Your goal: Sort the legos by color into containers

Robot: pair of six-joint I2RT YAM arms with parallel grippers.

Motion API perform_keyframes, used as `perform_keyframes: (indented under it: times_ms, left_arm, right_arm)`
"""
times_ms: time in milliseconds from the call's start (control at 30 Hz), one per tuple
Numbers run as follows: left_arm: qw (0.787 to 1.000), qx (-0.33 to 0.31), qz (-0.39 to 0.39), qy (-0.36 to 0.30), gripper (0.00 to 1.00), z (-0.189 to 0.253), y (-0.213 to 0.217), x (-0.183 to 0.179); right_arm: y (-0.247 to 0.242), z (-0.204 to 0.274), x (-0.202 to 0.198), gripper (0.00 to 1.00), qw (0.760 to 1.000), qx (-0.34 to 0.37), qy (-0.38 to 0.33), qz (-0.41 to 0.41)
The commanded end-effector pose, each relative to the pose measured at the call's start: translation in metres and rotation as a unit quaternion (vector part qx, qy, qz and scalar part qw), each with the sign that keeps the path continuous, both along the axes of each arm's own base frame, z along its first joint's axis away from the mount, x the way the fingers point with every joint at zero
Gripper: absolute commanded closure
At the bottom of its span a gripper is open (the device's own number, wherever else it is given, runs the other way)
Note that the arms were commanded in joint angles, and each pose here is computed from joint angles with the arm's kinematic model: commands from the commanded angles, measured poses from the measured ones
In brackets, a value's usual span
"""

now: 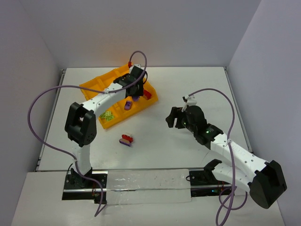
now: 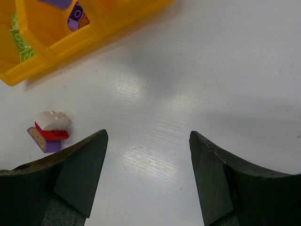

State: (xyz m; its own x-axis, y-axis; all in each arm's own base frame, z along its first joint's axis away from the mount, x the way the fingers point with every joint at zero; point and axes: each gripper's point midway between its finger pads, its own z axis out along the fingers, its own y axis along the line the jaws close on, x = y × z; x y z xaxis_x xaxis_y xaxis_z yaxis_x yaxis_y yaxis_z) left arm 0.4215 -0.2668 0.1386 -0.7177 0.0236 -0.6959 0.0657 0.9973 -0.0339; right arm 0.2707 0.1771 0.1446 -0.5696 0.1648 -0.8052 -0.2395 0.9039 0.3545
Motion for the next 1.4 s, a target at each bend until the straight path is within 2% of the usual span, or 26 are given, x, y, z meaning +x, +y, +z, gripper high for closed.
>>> perform_keyframes:
  times_ms: [0, 233, 333, 433, 467, 533, 667, 700, 867, 933, 1033, 1233, 1367]
  left_arm:
    - [0.998, 0.027, 0.051, -0.01, 0.82, 0.004, 0.025, 0.034]
    - [0.995, 0.021, 0.098, -0.005, 0.78, -0.014, 0.055, 0.054]
    - [0.992, 0.018, 0.122, -0.007, 0.74, -0.015, 0.068, 0.056]
    - [0.99, 0.022, 0.136, -0.009, 0.65, -0.019, 0.078, 0.053]
    - [0.99, 0.023, 0.139, -0.011, 0.61, -0.02, 0.08, 0.052]
    - [0.99, 0.021, 0.139, -0.008, 0.44, -0.023, 0.082, 0.052]
    - [0.99, 0.026, 0.135, 0.001, 0.17, -0.027, 0.082, 0.051]
    - [0.991, 0.024, 0.134, 0.001, 0.15, -0.025, 0.081, 0.05]
    - [0.994, -0.008, 0.11, -0.022, 0.16, 0.006, 0.072, 0.037]
    - [0.995, -0.018, 0.088, -0.037, 0.19, 0.022, 0.062, 0.021]
    - [0.998, -0.016, 0.055, -0.038, 0.23, 0.024, 0.049, -0.012]
    - [0.999, -0.017, 0.035, -0.007, 0.29, -0.003, 0.036, -0.086]
    - [0.999, -0.013, 0.042, 0.013, 0.34, -0.024, 0.044, -0.127]
  right_arm:
    - [-0.01, 0.005, 0.001, 0.23, 1.0, -0.002, -0.013, -0.021]
    - [-0.011, 0.002, 0.003, 0.23, 1.0, -0.014, -0.011, -0.022]
    - [-0.01, 0.001, 0.004, 0.23, 1.0, -0.016, -0.008, -0.021]
    - [-0.008, 0.0, 0.005, 0.23, 1.0, -0.014, -0.005, -0.017]
    - [-0.007, -0.001, 0.005, 0.23, 1.0, -0.013, -0.004, -0.016]
    - [-0.006, -0.001, 0.005, 0.23, 1.0, -0.011, -0.003, -0.015]
    - [-0.005, 0.0, 0.004, 0.23, 1.0, -0.008, -0.002, -0.013]
    - [-0.005, 0.0, 0.004, 0.23, 1.0, -0.007, -0.002, -0.013]
    - [-0.006, 0.0, 0.002, 0.23, 1.0, -0.004, -0.002, -0.014]
    - [-0.006, 0.0, 0.002, 0.23, 1.0, -0.002, -0.001, -0.014]
    - [-0.004, 0.0, 0.002, 0.23, 1.0, 0.001, 0.0, -0.013]
    - [0.001, -0.002, 0.002, 0.23, 1.0, 0.005, 0.003, -0.003]
    - [0.003, -0.001, 0.002, 0.23, 1.0, 0.007, 0.004, 0.002]
